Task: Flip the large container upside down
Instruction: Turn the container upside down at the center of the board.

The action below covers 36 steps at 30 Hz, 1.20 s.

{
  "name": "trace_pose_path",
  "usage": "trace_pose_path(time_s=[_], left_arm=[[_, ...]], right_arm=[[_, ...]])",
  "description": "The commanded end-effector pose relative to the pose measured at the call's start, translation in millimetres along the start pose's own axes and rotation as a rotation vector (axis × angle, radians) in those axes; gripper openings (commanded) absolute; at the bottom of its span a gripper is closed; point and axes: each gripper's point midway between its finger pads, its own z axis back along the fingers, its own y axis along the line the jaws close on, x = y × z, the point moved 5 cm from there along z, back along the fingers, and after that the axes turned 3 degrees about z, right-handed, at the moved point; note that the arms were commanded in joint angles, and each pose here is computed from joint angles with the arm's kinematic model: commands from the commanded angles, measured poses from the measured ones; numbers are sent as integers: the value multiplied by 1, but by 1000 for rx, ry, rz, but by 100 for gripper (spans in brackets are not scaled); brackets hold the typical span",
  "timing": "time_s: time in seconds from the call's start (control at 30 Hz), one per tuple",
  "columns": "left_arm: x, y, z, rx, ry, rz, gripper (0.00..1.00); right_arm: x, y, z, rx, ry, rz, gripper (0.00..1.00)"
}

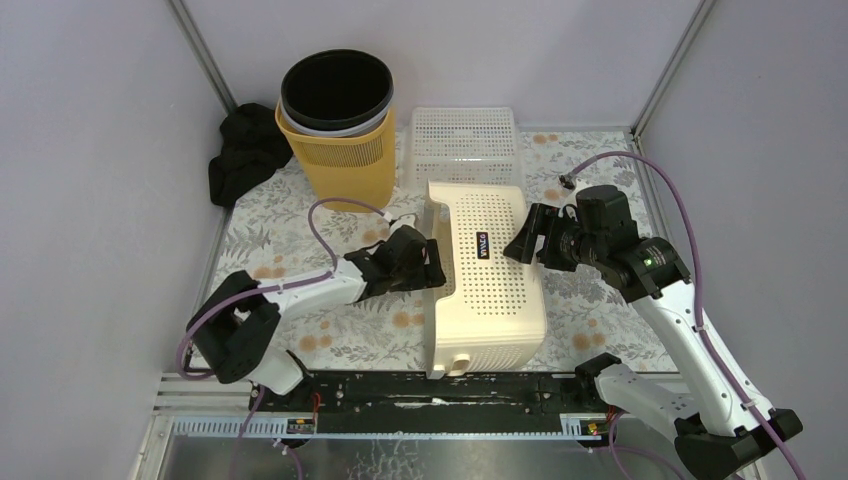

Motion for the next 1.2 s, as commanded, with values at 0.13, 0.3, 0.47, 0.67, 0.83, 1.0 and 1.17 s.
trace_pose_path(time_s=[0.13,0.3,0.47,0.67,0.83,1.0,1.17], left_arm=[[-14,24,17,52,11,14,81],[-24,42,6,92,18,41,64],[-25,51,-5,139,13,26,42],[-29,55,-17,160,30,18,31],[-31,57,-27,174,43,8,31],[-35,57,-35,166,59,4,31],[-39,57,-39,160,75,3,30]], right_arm=[[18,18,11,75,-66,15,77],[19,22,10,97,-59,11,77],[22,25,12,106,-56,7,76],[27,31,15,124,-60,5,75],[29,38,16,155,-51,-3,75],[29,45,13,205,-26,-17,74],[30,54,8,272,-8,-40,74]])
